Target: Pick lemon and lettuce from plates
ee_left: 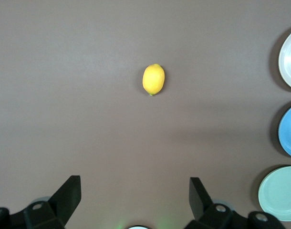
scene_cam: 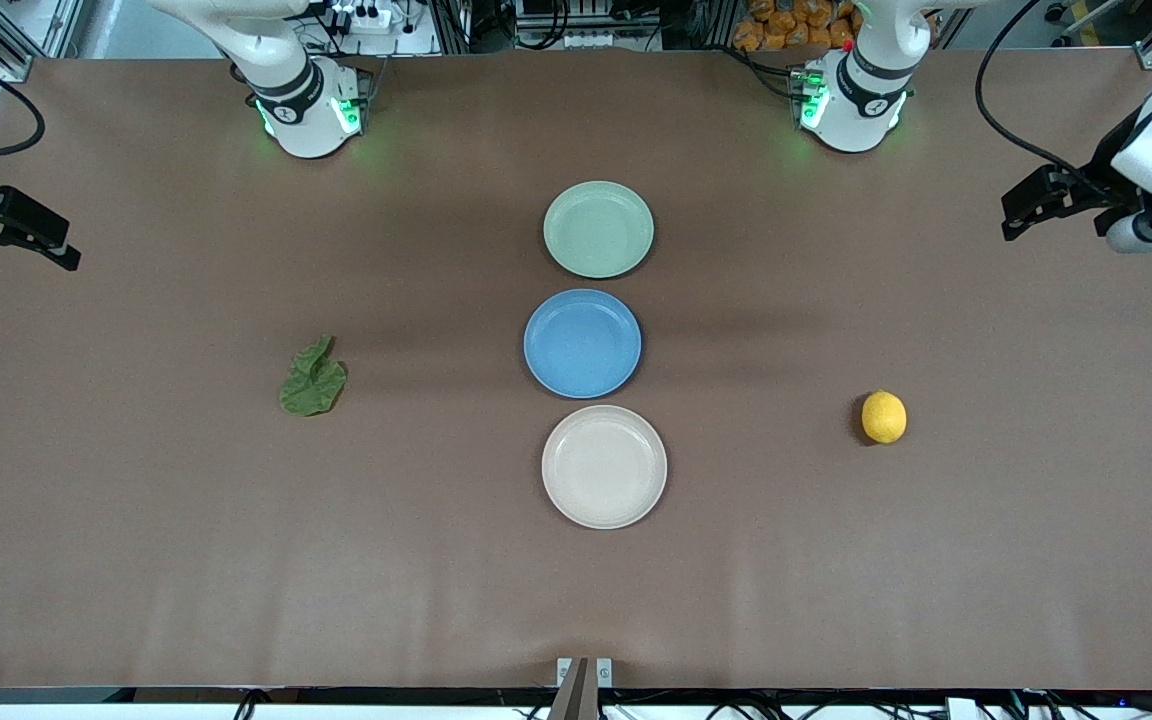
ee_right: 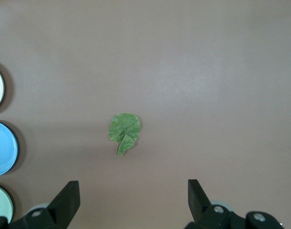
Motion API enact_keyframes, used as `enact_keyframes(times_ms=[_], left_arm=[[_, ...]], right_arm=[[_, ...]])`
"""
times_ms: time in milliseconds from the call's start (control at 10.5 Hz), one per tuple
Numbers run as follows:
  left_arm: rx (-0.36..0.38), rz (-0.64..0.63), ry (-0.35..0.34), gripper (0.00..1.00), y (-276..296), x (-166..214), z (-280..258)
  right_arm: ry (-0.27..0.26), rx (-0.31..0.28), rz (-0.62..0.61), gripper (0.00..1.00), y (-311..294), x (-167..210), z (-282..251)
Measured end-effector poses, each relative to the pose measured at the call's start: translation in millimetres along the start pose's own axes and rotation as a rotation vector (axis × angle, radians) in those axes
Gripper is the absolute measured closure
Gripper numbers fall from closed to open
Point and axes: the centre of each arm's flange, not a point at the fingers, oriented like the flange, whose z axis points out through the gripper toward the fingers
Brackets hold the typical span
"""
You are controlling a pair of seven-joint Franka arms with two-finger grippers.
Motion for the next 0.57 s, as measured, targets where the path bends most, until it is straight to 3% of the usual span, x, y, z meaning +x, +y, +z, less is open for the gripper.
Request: enact_keyframes(times_ms=[573], left_arm=[[-0.001, -0.004, -0.014, 0.00, -2.1, 6.7, 7.6]], right_arm=[[0.006, 0.000, -0.011, 0.00, -6.3, 0.2, -2.2]])
